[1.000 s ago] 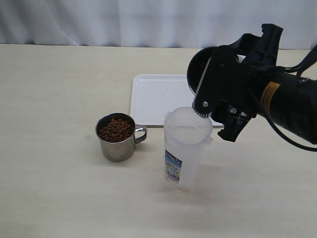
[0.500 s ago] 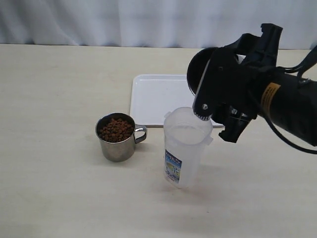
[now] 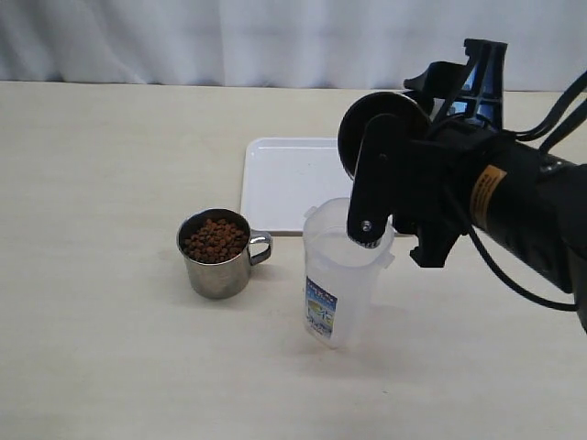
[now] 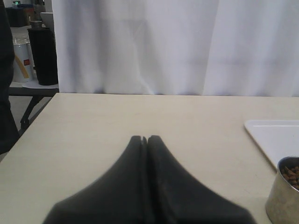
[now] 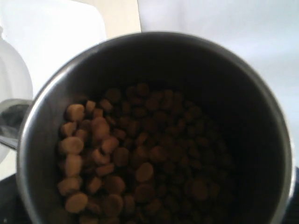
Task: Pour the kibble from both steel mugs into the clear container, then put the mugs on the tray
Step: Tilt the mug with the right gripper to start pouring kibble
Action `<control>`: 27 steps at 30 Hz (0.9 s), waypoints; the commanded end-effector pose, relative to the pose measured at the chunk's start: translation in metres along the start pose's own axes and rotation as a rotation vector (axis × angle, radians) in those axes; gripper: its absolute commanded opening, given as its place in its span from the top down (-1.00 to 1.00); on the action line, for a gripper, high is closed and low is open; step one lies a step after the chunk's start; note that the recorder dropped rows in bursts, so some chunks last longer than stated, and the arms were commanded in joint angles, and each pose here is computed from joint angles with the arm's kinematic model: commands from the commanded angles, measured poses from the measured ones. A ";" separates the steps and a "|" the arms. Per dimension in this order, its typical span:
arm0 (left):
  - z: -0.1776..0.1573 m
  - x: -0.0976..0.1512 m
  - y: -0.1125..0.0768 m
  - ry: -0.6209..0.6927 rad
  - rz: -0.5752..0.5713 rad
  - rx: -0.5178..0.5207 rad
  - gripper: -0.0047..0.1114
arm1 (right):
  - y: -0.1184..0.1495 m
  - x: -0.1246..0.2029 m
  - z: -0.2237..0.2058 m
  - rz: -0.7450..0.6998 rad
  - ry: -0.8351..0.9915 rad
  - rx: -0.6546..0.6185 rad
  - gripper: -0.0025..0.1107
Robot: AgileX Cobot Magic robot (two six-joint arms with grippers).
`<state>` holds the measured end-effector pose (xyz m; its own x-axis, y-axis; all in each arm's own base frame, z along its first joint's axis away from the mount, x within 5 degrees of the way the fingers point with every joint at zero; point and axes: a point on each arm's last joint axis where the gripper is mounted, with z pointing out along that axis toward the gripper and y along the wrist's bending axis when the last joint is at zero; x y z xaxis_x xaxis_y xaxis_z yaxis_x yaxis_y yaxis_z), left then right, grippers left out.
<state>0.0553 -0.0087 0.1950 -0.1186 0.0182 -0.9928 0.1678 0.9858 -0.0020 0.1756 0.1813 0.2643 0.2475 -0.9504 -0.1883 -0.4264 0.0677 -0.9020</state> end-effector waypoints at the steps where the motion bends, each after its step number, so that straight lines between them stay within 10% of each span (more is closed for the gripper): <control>1: 0.000 0.000 -0.001 -0.012 0.002 0.008 0.92 | -0.007 -0.001 -0.003 -0.054 -0.014 0.051 0.88; 27: 0.000 0.000 -0.001 -0.012 0.000 0.009 0.92 | -0.004 -0.004 0.002 -0.206 -0.013 0.052 0.88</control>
<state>0.0553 -0.0087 0.1950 -0.1186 0.0182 -0.9928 0.1678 0.9858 -0.0020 0.1770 0.1839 0.2660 0.3284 -0.9437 -0.0408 -0.3493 -0.0812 -0.9335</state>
